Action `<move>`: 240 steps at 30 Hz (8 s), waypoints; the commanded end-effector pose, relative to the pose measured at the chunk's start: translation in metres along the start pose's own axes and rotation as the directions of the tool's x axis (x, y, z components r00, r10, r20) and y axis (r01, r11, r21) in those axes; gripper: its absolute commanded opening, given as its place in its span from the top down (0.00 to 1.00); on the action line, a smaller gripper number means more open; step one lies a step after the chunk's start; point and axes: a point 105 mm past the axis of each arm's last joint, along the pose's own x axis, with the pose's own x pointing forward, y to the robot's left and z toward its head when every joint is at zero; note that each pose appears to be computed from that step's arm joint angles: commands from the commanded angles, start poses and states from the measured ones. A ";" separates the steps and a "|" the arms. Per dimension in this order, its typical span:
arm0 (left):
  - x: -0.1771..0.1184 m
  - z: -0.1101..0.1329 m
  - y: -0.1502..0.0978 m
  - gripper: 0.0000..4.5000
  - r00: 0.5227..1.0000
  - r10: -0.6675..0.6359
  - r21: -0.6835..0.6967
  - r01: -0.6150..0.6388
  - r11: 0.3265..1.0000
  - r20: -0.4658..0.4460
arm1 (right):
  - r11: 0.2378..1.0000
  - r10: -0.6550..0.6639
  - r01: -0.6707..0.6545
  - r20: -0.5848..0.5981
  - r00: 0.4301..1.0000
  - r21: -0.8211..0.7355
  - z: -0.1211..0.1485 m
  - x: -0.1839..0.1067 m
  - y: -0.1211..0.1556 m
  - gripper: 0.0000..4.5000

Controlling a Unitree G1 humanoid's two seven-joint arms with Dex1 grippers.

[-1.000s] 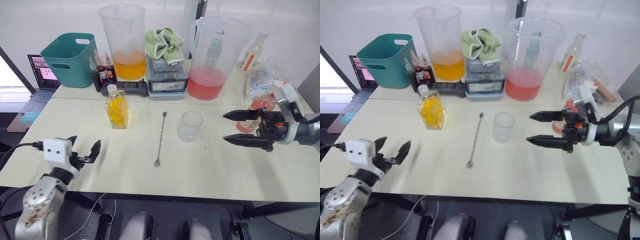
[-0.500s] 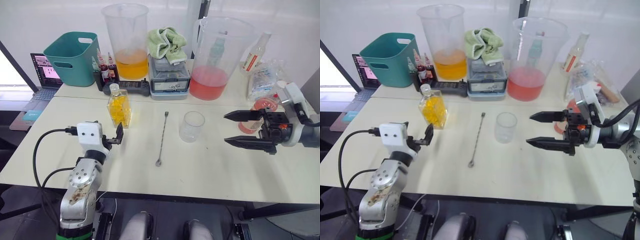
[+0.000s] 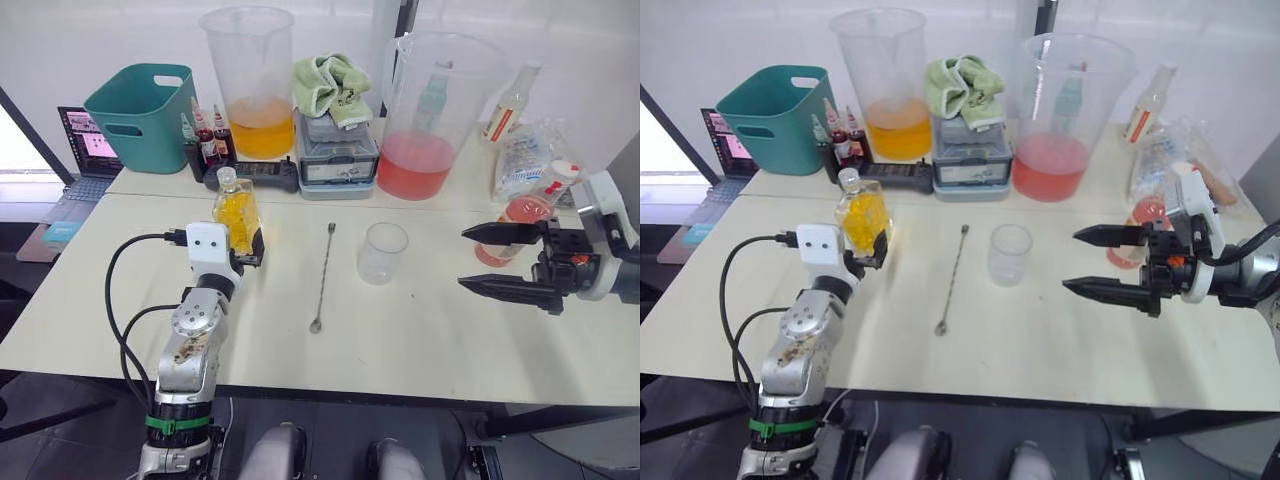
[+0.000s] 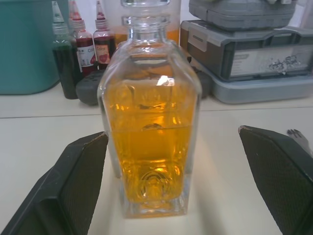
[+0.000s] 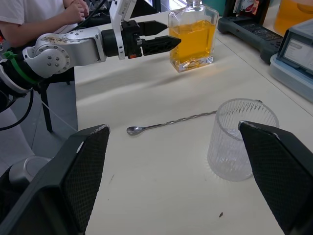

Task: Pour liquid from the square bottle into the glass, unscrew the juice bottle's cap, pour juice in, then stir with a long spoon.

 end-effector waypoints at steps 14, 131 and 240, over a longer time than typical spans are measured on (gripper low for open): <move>0.041 0.018 0.003 0.00 1.000 -0.021 -0.041 0.021 0.999 0.012 | 0.998 -0.042 0.042 0.005 0.999 -0.050 0.013 -0.003 -0.004 0.01; -0.057 0.027 -0.178 0.02 0.132 -0.986 0.070 0.990 0.125 -0.104 | 0.991 -0.096 0.101 0.056 0.994 -0.089 0.030 0.008 0.027 0.00; -0.055 0.036 -0.177 0.38 0.093 -0.988 0.082 0.993 0.083 -0.124 | 0.156 -0.974 0.970 -0.136 0.183 0.188 -0.171 -0.151 -0.139 0.76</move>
